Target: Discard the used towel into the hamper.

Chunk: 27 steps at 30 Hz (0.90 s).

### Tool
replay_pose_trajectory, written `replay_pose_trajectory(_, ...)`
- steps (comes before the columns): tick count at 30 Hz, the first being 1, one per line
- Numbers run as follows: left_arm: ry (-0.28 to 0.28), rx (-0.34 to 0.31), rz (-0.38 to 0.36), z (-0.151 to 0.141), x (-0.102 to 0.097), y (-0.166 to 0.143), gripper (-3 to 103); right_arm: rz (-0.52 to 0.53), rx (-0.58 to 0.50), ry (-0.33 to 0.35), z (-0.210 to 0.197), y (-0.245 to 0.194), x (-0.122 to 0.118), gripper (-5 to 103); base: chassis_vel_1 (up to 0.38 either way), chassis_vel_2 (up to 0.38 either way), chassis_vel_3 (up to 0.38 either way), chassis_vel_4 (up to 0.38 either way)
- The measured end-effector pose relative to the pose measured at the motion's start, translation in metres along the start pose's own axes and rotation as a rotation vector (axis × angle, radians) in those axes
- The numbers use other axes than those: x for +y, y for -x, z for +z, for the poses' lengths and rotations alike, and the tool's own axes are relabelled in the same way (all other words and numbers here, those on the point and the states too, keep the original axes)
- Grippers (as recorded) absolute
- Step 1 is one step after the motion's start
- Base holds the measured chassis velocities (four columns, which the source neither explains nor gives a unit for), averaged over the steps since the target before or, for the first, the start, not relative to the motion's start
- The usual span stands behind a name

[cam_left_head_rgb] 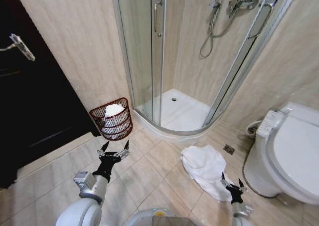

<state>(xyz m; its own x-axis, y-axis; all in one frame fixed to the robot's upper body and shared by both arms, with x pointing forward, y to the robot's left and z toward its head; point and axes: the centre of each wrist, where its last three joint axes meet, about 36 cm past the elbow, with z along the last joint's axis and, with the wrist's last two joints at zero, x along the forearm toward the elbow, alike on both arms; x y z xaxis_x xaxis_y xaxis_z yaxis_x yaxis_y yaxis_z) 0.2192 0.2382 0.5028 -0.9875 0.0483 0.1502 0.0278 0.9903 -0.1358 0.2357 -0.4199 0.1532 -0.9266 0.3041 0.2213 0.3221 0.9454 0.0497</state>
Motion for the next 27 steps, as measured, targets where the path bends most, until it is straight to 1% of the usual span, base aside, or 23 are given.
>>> replay_pose_trajectory(2, 0.0, 0.0, 0.0, 0.0, 0.0, 0.0, 100, -0.018, 0.031, 0.026, -0.0031, 0.0005, 0.001, 100, 0.0, 0.0, 0.0, 0.0)
replay_pose_trajectory(4, 0.0, 0.0, 0.0, 0.0, 0.0, 0.0, 100, -0.042, 0.062, 0.035, -0.0053, 0.0, 0.002, 100, 0.0, 0.0, 0.0, 0.0)
replay_pose_trajectory(5, 0.0, 0.0, 0.0, 0.0, 0.0, 0.0, 100, -0.042, 0.062, 0.035, -0.0053, 0.0, 0.002, 100, 0.0, 0.0, 0.0, 0.0)
replay_pose_trajectory(8, 0.0, 0.0, 0.0, 0.0, 0.0, 0.0, 100, -0.053, 0.112, 0.037, -0.0044, 0.0003, 0.0028, 100, 0.0, 0.0, 0.0, 0.0)
replay_pose_trajectory(14, 0.0, 0.0, 0.0, 0.0, 0.0, 0.0, 100, -0.055, 0.178, 0.029, -0.0018, 0.0004, 0.0024, 100, 0.0, 0.0, 0.0, 0.0)
replay_pose_trajectory(17, 0.0, 0.0, 0.0, 0.0, 0.0, 0.0, 100, -0.065, 0.19, 0.029, 0.0002, 0.0001, 0.0008, 100, 0.0, 0.0, 0.0, 0.0)
replay_pose_trajectory(27, 0.0, 0.0, 0.0, 0.0, 0.0, 0.0, 100, -0.067, 0.172, 0.023, 0.0038, 0.0034, -0.0006, 100, 0.0, 0.0, 0.0, 0.0)
